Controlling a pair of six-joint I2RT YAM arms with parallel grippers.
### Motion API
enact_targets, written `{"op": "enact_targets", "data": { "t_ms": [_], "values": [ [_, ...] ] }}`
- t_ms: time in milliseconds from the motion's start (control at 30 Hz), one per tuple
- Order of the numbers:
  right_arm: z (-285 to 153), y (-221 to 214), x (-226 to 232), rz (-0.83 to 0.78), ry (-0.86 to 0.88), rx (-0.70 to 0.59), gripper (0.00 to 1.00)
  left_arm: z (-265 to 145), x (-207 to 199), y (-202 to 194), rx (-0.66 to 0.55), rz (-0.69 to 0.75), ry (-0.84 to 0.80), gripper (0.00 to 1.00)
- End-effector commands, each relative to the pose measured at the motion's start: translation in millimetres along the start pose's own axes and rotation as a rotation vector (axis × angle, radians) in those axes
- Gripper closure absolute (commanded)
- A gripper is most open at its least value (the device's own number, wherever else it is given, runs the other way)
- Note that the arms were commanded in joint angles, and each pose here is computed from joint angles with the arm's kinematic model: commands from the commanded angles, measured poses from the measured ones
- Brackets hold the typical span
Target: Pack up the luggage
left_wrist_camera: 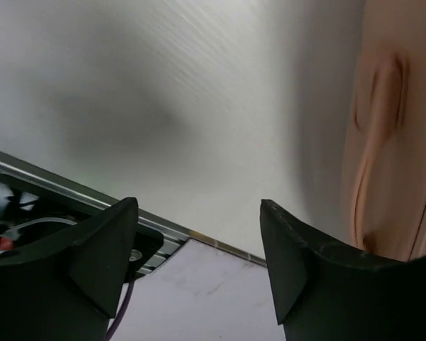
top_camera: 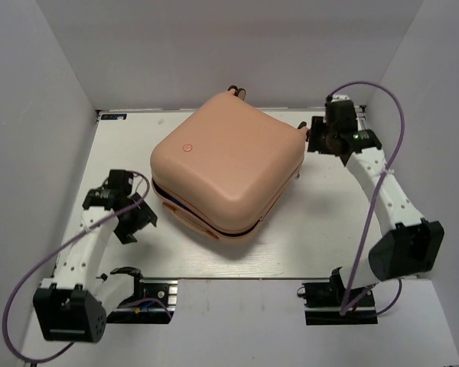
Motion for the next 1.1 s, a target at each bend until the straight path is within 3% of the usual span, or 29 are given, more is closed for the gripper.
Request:
{"op": "enact_targets", "data": {
  "t_ms": [0,100,233,267,367,433,600,933,1033,1067],
  "values": [
    [14,42,-21,0.011,0.029,-0.089,0.39,-2,-12,-18,-0.002,-0.017,-0.193,0.21],
    [43,57,-24,-0.009,0.109,-0.126,0.38,4,-25,-33,0.018,0.062,-0.239,0.21],
    [75,91,-35,-0.013,0.090,-0.170,0.33,12,-56,-50,0.080,0.201,-0.185,0.21],
    [90,88,-36,-0.009,0.084,-0.129,0.33,9,-65,-48,0.084,0.199,-0.188,0.21],
    [100,98,-36,-0.015,0.113,-0.110,0.33,10,-73,-54,0.087,0.138,-0.208,0.02],
    [104,97,-36,-0.010,0.131,-0.095,0.32,4,-79,-53,0.046,0.099,-0.318,0.00],
    [93,82,-42,-0.020,0.086,-0.103,0.32,24,-74,-54,-0.038,-0.031,-0.372,0.00],
    [53,52,-48,0.056,0.056,-0.095,0.32,71,-54,-70,-0.120,-0.201,-0.256,0.17],
    [35,35,-48,0.059,0.065,-0.074,0.32,79,-58,-71,-0.166,-0.235,-0.257,0.24],
    [17,36,-49,0.061,0.067,-0.115,0.32,81,-58,-71,-0.174,-0.251,-0.246,0.33]
  ]
}}
Point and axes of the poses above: each gripper's point midway between its finger pads, its own z axis out along the fingers, its own x axis along the line the jaws close on, y = z × x, the point moved 10 cm from there along -z, back along the fingers, and after that the axes turned 7 degrees about -z, right-handed, at the moved point
